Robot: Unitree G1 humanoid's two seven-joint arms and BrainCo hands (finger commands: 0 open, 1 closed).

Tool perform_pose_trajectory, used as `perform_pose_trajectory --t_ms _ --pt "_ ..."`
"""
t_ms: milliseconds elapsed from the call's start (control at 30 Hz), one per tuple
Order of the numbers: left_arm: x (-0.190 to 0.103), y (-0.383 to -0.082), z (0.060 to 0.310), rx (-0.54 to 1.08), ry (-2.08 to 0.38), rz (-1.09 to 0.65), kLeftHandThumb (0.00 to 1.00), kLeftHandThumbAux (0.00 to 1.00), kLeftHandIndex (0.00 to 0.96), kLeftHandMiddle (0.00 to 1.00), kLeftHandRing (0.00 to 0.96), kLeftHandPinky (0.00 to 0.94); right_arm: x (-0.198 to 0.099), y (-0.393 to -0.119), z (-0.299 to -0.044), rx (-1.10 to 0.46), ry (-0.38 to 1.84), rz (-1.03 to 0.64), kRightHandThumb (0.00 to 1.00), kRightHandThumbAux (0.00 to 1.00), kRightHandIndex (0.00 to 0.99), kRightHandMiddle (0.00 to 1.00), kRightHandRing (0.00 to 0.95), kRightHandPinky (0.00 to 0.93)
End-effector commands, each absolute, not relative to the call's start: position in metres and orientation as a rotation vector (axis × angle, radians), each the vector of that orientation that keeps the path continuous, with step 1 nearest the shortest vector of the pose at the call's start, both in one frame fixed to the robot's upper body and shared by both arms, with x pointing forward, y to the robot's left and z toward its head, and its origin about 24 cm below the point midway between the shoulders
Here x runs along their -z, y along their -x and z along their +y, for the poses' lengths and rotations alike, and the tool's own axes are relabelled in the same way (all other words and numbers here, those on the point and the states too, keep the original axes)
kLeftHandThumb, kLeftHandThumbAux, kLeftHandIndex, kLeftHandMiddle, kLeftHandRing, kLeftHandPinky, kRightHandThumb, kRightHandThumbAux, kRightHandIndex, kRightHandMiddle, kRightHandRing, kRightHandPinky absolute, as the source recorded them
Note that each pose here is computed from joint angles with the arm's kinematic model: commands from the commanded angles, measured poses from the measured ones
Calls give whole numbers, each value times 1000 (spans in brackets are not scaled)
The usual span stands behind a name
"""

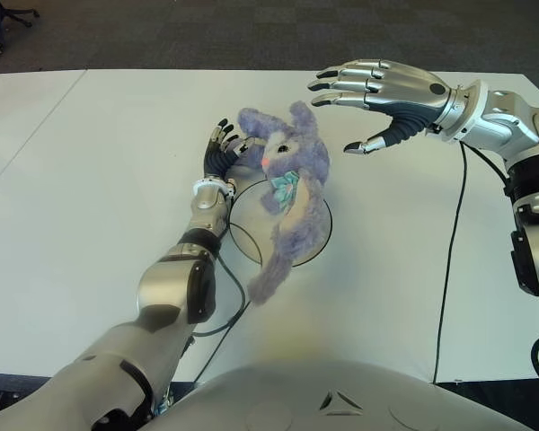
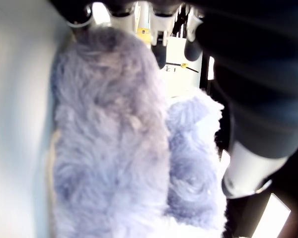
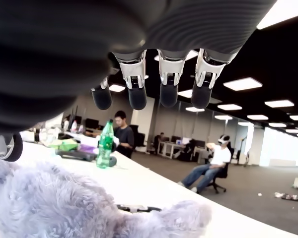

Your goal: Put the doll into the plate.

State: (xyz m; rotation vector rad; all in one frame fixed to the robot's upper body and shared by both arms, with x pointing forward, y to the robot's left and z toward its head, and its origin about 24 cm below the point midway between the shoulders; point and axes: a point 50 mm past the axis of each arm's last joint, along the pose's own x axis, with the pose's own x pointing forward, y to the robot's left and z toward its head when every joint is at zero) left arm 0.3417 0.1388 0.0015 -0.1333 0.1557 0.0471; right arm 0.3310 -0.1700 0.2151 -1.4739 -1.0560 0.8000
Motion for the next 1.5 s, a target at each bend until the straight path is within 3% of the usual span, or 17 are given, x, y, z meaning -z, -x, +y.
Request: perform_pose_trajectory --t_ms 33,200,333,733,1500 --pt "66 -292 134 -76 172 510 80 745 38 115 150 196 -210 -332 -171 -835 1486 -1023 392 271 0 0 0 0" --pt "66 -292 134 -76 178 505 81 736 36 115 151 198 -203 -333 -171 -863 1483 -981 403 282 0 0 0 0" --pt "66 -292 133 -82 191 507 84 735 39 118 150 193 -176 -332 -172 -927 1471 -892 424 277 0 0 0 0" --pt "66 -292 133 -94 206 518 84 737 46 133 163 206 -155 -332 -167 -971 1445 -834 445 291 0 0 0 0" --pt "67 -291 130 -114 220 520 41 728 57 136 163 200 -102 -325 -150 -1038 1376 -746 260 393 0 0 0 0"
